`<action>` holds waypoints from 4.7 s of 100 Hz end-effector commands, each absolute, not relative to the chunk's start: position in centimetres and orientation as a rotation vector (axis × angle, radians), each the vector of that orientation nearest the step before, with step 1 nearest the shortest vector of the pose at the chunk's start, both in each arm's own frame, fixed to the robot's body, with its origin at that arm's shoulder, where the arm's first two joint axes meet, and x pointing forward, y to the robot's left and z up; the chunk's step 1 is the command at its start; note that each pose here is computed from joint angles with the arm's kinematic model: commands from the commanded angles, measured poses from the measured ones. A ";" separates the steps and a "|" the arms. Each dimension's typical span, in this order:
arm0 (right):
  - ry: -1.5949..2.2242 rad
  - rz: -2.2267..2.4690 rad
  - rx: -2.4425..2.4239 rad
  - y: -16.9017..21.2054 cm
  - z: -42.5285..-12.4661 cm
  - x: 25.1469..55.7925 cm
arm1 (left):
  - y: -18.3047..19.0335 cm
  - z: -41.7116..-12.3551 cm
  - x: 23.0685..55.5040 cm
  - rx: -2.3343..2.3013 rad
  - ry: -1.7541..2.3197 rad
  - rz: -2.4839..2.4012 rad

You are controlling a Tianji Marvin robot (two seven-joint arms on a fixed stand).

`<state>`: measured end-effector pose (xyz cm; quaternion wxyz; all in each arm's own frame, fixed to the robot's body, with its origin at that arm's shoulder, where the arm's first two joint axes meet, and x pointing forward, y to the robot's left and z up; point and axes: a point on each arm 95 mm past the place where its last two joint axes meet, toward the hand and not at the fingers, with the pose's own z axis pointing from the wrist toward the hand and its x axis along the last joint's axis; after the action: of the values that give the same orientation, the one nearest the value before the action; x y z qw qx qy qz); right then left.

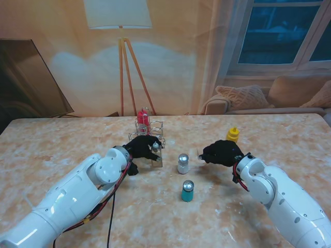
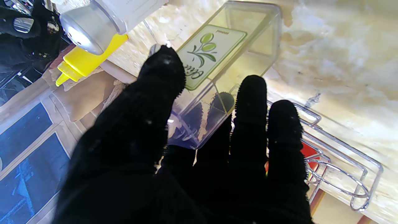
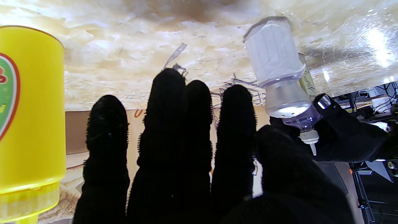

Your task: Place the seasoning bottles into the rack

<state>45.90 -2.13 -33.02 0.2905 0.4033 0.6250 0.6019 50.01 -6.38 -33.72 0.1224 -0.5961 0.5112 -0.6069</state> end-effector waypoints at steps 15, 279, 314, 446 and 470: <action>1.688 1.602 1.084 -1.8 -33.5 45.5 | -5.7 -32.2 50.7 -1.706 1.521 -1.801; 1.700 1.564 1.109 -1.9 -33.6 46.2 | -3.6 -31.8 57.9 -1.666 1.458 -1.684; 1.700 1.566 1.107 -2.0 -33.6 46.2 | -3.9 -32.3 57.2 -1.679 1.369 -1.650; 1.696 1.570 1.106 -2.0 -33.6 46.1 | -5.8 -32.7 55.1 -1.753 1.191 -1.535; 1.699 1.569 1.106 -2.0 -33.6 46.2 | -5.1 -32.5 54.9 -1.693 1.237 -1.562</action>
<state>46.52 -2.36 -33.11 0.2934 0.4124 0.6281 0.5910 55.02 -5.50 -32.42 0.2627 -0.6233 0.4534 -0.5804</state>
